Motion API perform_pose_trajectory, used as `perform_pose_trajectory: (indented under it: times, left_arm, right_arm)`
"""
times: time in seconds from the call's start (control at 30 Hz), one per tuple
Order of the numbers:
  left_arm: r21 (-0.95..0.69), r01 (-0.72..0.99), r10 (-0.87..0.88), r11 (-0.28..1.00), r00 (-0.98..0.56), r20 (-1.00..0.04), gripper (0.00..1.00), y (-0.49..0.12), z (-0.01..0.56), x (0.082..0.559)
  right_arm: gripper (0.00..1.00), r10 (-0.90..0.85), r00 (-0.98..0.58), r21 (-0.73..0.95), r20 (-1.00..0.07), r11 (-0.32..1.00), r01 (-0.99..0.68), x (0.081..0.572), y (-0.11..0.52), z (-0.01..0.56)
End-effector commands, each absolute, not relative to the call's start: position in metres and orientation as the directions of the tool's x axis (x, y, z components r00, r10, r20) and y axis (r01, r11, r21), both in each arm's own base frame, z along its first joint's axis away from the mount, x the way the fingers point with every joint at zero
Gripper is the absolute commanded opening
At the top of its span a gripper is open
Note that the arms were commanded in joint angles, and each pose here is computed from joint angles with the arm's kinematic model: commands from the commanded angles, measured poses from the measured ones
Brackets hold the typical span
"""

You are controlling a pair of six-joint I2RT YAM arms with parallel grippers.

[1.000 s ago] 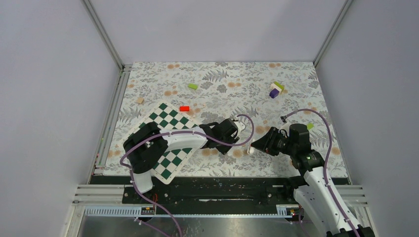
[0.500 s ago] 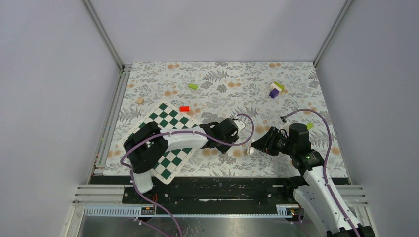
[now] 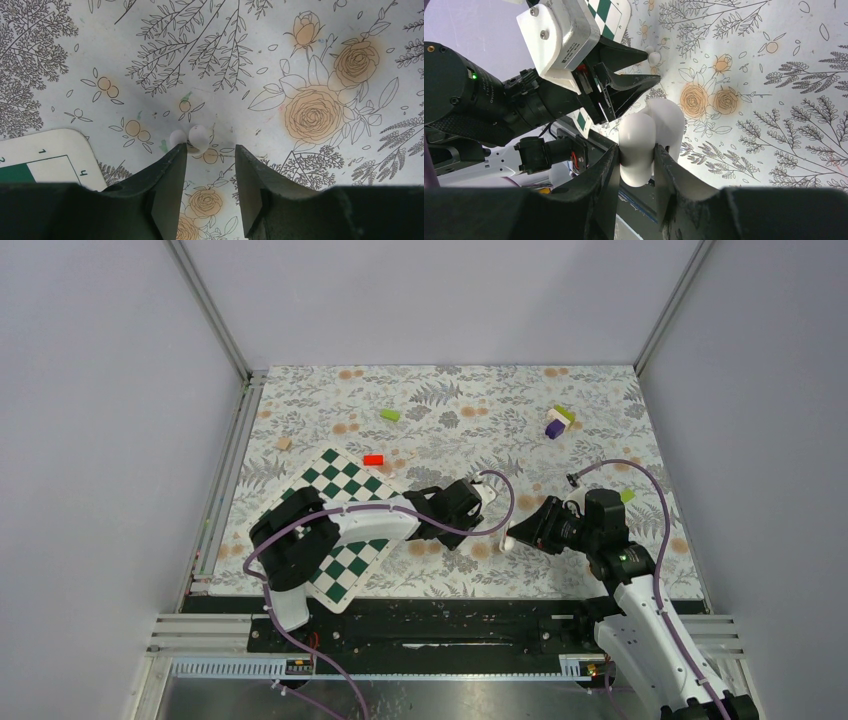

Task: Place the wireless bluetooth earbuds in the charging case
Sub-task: Pick up the right earbud from the center of the board.

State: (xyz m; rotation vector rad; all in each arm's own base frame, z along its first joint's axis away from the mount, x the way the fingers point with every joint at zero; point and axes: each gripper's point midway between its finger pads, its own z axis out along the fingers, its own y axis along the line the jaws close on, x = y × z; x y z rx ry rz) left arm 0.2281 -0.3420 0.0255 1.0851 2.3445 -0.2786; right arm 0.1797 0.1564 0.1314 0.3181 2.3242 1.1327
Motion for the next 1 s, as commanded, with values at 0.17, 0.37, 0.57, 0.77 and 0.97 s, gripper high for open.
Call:
perform_pose_trajectory:
  times: [0.17,0.37,0.57,0.77,0.97]
  left_arm:
    - [0.105,0.764,0.634,0.637,-0.442,-0.634,0.40,-0.352,0.063,0.242]
    - [0.130,0.761,0.650,0.636,-0.437,-0.621,0.41,-0.350,0.057,0.243]
    - [0.135,0.761,0.663,0.634,-0.445,-0.602,0.40,-0.353,0.045,0.246]
    - [0.138,0.763,0.669,0.632,-0.446,-0.595,0.38,-0.358,0.041,0.248]
    - [0.140,0.756,0.666,0.639,-0.453,-0.593,0.31,-0.358,0.042,0.250]
  right_arm:
    - [0.00,0.421,-0.816,0.798,-0.396,0.597,-0.080,0.186,0.160,0.148]
    - [0.00,0.422,-0.817,0.803,-0.394,0.590,-0.083,0.187,0.162,0.149]
    - [0.00,0.421,-0.816,0.805,-0.395,0.587,-0.087,0.187,0.162,0.151]
    - [0.00,0.420,-0.817,0.804,-0.395,0.588,-0.088,0.188,0.162,0.151]
    - [0.00,0.419,-0.817,0.804,-0.397,0.587,-0.089,0.187,0.162,0.151]
